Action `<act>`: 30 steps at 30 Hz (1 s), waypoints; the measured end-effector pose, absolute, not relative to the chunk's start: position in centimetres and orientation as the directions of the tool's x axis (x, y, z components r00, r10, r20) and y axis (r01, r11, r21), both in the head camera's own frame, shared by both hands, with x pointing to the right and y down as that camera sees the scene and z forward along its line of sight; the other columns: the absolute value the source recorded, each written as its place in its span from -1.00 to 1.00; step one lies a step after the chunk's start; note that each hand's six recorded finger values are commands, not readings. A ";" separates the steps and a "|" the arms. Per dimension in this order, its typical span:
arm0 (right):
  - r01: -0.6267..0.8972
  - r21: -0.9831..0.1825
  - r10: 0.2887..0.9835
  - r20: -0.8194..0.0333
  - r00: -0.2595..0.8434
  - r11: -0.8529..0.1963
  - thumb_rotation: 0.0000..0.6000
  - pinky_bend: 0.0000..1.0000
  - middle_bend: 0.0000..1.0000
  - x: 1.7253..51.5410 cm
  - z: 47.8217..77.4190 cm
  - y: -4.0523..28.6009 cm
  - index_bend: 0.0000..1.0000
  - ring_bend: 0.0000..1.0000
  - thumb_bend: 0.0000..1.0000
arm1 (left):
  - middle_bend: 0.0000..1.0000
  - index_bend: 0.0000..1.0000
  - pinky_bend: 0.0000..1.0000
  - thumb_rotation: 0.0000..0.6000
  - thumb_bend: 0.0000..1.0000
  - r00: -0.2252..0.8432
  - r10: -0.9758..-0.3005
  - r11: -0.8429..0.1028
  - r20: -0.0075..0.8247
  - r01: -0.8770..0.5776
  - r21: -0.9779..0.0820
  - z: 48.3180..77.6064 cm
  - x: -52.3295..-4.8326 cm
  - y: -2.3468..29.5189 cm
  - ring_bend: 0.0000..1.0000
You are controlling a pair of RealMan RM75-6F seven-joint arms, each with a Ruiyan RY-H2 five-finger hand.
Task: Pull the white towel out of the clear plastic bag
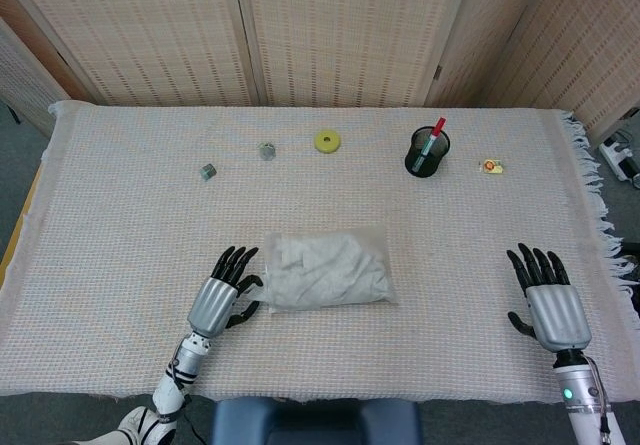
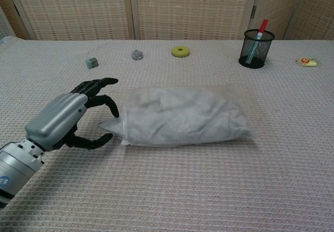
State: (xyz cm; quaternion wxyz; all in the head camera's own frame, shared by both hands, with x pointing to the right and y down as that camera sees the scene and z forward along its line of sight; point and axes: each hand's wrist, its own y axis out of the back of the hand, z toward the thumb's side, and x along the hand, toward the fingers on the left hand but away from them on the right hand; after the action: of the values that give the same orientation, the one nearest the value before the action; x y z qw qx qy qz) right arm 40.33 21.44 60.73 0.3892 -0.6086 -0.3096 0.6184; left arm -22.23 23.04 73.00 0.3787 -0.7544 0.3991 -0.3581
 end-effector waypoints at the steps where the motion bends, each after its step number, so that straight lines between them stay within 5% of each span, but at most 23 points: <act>1: -0.105 -0.856 0.858 -0.512 0.042 -0.506 1.00 -1.00 -1.00 40.4 60.8 21.4 -1.00 -1.00 -0.67 | -0.78 -0.04 -0.82 1.00 -0.31 0.423 -0.873 -0.397 0.242 -0.330 -0.856 73.2 -22.3 23.0 -1.00; 24: -0.109 -0.840 0.840 -0.540 0.057 -0.532 1.00 -1.00 -1.00 39.4 62.2 21.8 -1.00 -1.00 -0.67 | -0.75 0.30 -0.83 1.00 0.12 0.466 -0.856 -0.410 0.225 -0.347 -0.843 73.9 -20.6 22.7 -1.00; 30: -0.018 -0.858 0.847 -0.511 0.146 -0.514 1.00 -1.00 -1.00 36.7 64.3 22.1 -0.48 -1.00 -0.63 | -0.75 0.32 -0.83 1.00 0.15 0.488 -0.849 -0.403 0.203 -0.349 -0.846 73.4 -20.2 22.8 -1.00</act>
State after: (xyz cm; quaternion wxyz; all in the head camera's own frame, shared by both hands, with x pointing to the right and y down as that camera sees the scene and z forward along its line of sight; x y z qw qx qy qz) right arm 36.66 22.06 64.29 0.3783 -0.6558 -0.3162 0.5718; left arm -20.19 22.85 73.35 0.3851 -0.7719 0.3878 -0.3247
